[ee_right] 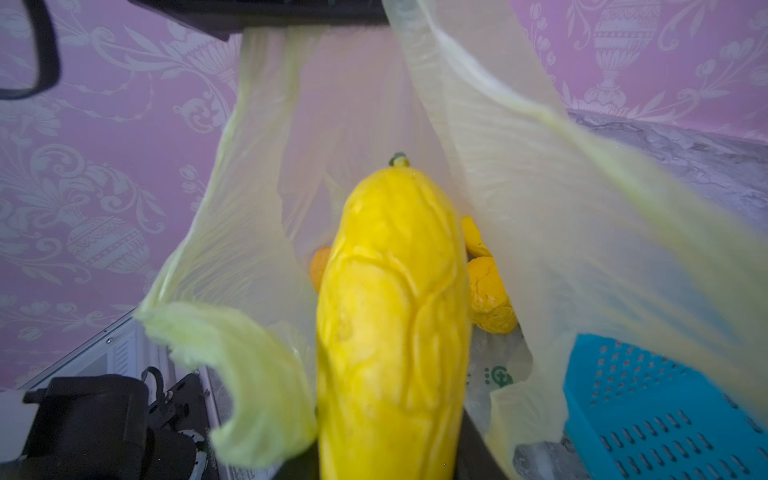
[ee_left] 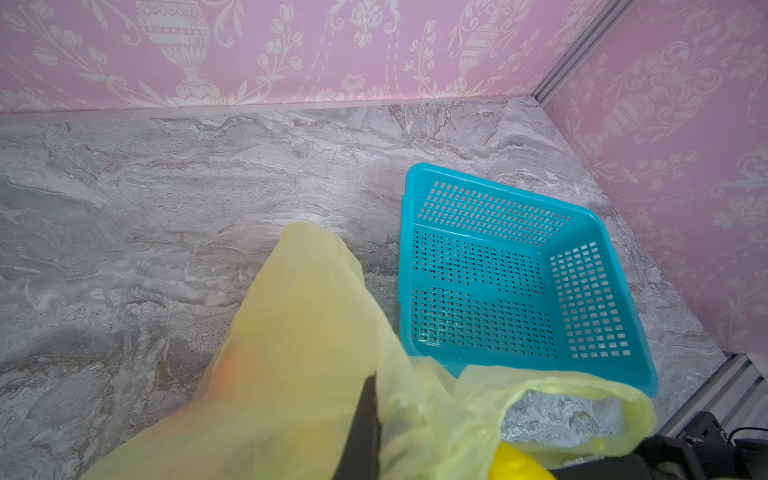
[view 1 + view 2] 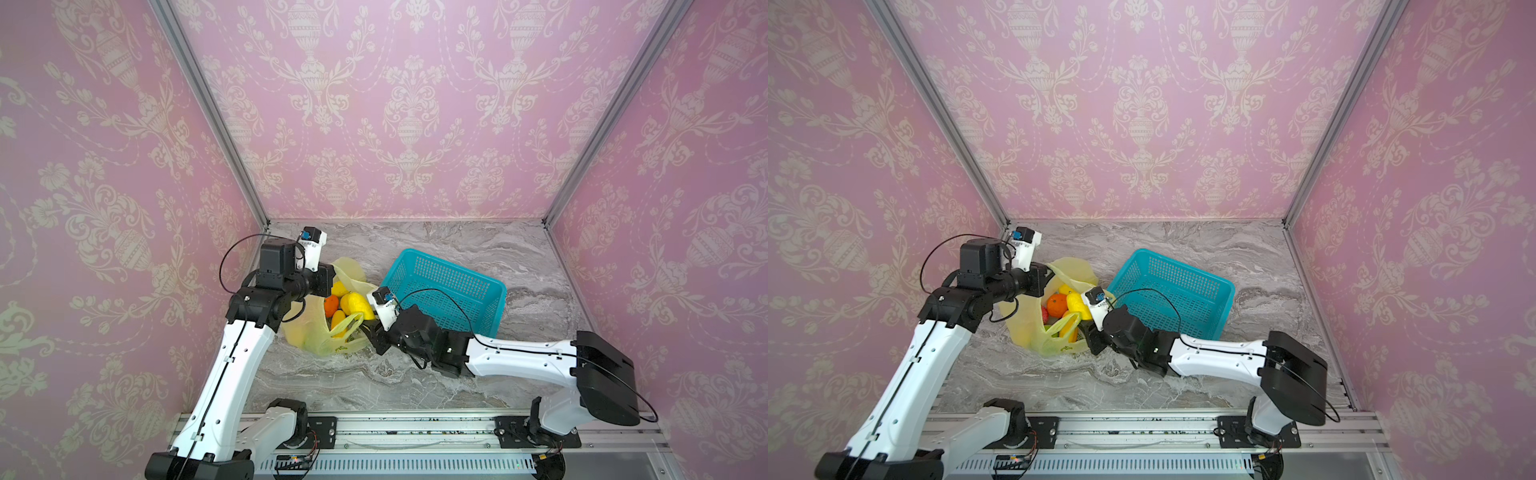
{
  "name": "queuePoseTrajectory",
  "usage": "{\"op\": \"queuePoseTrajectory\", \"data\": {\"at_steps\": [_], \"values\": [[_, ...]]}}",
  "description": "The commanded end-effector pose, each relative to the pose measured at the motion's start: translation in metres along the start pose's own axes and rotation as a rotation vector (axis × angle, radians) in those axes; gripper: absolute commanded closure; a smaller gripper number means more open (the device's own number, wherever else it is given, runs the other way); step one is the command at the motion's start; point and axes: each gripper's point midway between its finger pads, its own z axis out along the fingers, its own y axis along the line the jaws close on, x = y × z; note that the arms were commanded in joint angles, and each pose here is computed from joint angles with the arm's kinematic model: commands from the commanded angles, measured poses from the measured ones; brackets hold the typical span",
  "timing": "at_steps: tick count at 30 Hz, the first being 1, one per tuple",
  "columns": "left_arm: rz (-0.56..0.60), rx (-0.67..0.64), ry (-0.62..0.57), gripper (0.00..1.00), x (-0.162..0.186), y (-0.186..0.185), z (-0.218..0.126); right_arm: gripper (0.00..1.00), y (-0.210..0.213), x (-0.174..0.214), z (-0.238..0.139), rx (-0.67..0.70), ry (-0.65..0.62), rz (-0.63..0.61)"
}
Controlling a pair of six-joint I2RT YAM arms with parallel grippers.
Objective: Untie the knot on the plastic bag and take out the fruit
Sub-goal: 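Lift the yellow mango out of the bag and carry it over the teal basket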
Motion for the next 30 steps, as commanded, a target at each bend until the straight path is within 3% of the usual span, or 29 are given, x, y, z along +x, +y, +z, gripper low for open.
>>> {"op": "queuePoseTrajectory", "data": {"at_steps": [1,8,16,24,27,30], "values": [[-0.012,-0.032,-0.007,1.0,0.0,0.007,-0.001,0.73,-0.004,-0.032,-0.036,0.0,-0.127,-0.024],[-0.008,-0.03,-0.01,1.0,0.0,0.006,-0.003,0.79,-0.074,-0.044,-0.112,0.28,-0.23,-0.049],[-0.009,-0.026,-0.006,1.0,0.001,0.006,-0.001,0.8,-0.203,-0.013,-0.164,0.643,-0.162,0.146],[-0.008,-0.066,-0.036,1.0,-0.004,0.012,-0.008,0.8,-0.254,0.041,-0.119,0.673,0.156,0.22],[-0.012,-0.072,-0.046,1.0,-0.005,0.015,-0.009,0.86,-0.264,0.064,-0.091,0.685,0.329,0.236],[-0.018,-0.064,-0.043,1.0,-0.005,0.014,-0.009,0.87,-0.271,0.085,-0.068,0.673,0.421,0.252]]}}
